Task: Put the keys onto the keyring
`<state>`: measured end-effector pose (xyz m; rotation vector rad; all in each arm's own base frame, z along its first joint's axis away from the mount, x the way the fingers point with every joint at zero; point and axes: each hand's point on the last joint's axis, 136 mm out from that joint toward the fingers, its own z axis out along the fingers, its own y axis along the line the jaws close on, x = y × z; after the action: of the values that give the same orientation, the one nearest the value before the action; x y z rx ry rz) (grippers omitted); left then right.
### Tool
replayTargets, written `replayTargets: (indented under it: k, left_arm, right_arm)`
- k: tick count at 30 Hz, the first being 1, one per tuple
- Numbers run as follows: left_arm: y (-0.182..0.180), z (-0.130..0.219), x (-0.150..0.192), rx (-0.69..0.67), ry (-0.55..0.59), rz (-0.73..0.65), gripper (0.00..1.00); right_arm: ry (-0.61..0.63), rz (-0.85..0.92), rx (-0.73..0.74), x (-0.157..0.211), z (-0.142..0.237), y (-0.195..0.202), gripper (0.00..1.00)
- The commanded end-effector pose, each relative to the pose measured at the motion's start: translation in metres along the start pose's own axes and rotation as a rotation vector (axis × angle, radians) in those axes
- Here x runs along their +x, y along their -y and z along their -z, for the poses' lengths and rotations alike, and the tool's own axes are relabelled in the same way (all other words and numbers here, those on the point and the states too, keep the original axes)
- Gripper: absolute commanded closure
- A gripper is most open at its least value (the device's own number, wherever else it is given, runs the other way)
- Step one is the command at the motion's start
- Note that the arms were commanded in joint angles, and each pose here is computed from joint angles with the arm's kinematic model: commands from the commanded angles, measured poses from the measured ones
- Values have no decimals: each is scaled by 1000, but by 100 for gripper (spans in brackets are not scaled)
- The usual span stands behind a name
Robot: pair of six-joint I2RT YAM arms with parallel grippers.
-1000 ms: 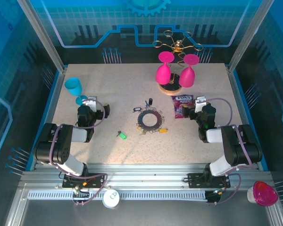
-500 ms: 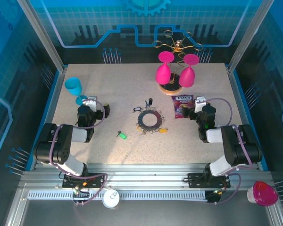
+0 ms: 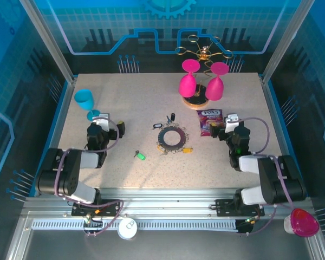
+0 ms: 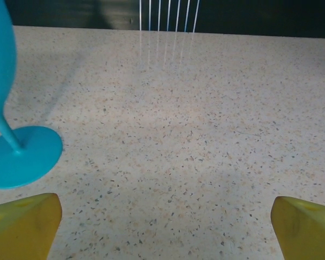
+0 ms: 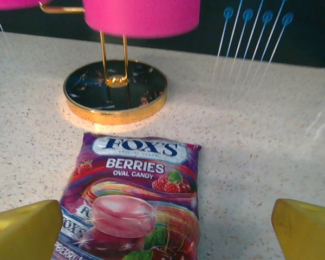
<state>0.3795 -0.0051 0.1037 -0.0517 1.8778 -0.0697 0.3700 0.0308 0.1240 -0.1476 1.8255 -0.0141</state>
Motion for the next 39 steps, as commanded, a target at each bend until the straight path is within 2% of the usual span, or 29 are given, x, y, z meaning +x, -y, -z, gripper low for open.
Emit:
replayTargets:
  k: [1,4,6,10,13,15,18,22,29,34,39]
  left_arm:
    - [1,17,-33,-8,85,9,1]
    - [6,37,-60,3,131,37,1]
    - [10,49,-75,22,136,103,1]
    - [27,67,-82,112,77,234,1]
    - [48,75,-74,193,-9,322,1]
    - [65,80,-63,231,-83,363,1]
    - [88,85,-46,247,-204,397,2]
    - [117,93,-21,274,-345,438,4]
    - [158,102,14,300,-484,420,10]
    - [183,103,29,300,-562,455,18]
    - [203,103,36,286,-610,331,20]
  right_arm:
    - [78,65,17,-38,15,-10,0]
    - [58,-14,-17,-58,29,-23,0]
    - [9,-135,-39,-63,39,-30,4]
    - [-219,-370,-71,-41,57,-42,15]
    - [-391,-429,-171,-20,70,-69,25]
    - [-473,-415,-245,-9,79,-92,33]
    - [-559,-339,-308,2,88,-116,40]
    - [-639,-274,-344,9,91,-136,42]
    - [-721,-225,-337,16,82,-146,43]
    - [-762,-202,-317,22,69,-149,47]
    - [-784,-215,-305,25,59,-152,49]
